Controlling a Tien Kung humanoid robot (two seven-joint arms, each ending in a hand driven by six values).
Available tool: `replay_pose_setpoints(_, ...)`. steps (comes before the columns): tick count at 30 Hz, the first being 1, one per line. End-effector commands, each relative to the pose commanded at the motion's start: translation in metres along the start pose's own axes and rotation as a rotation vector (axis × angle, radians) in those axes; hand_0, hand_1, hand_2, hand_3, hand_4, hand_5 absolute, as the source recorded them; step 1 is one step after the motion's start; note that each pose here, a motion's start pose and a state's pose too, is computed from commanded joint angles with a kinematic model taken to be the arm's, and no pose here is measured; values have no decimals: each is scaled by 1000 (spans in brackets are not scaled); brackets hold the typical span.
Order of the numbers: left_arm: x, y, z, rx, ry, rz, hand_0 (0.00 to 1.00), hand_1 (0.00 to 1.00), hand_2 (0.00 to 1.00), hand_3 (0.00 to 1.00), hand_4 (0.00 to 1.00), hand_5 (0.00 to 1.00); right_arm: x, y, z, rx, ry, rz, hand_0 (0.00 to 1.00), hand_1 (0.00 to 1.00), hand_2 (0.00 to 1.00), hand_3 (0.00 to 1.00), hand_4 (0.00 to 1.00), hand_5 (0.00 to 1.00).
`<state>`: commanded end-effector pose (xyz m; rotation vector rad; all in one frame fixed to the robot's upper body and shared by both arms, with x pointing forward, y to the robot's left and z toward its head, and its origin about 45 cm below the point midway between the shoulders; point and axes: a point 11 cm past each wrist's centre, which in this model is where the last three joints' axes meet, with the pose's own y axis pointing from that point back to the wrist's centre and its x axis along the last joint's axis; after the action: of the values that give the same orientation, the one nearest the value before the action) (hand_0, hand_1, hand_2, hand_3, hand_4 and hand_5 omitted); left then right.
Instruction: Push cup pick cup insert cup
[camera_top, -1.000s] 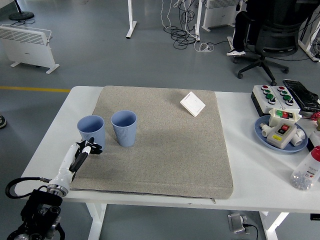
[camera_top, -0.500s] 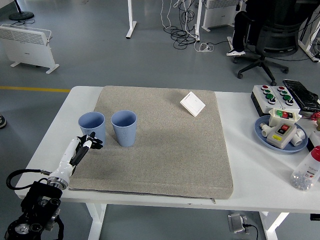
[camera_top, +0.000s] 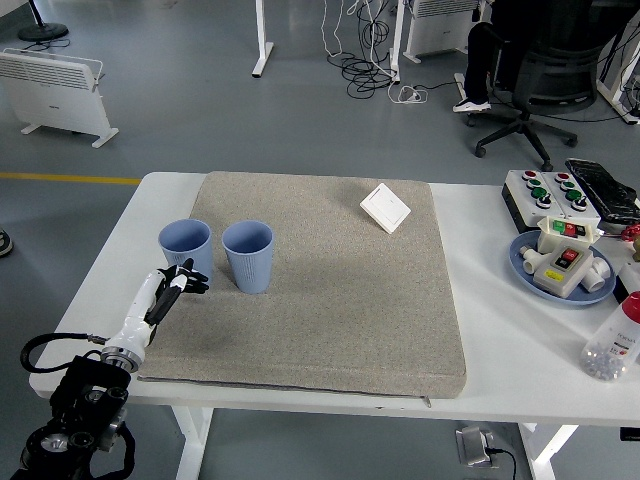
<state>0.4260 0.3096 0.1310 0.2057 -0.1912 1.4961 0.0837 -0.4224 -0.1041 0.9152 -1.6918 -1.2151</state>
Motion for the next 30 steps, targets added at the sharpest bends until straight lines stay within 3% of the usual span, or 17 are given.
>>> replay_pose_setpoints(30,1,-16,3,14,35,27,698,503,469,460,562,998,-5,0,-2,3,13,-7,764,671,710,569,110,474)
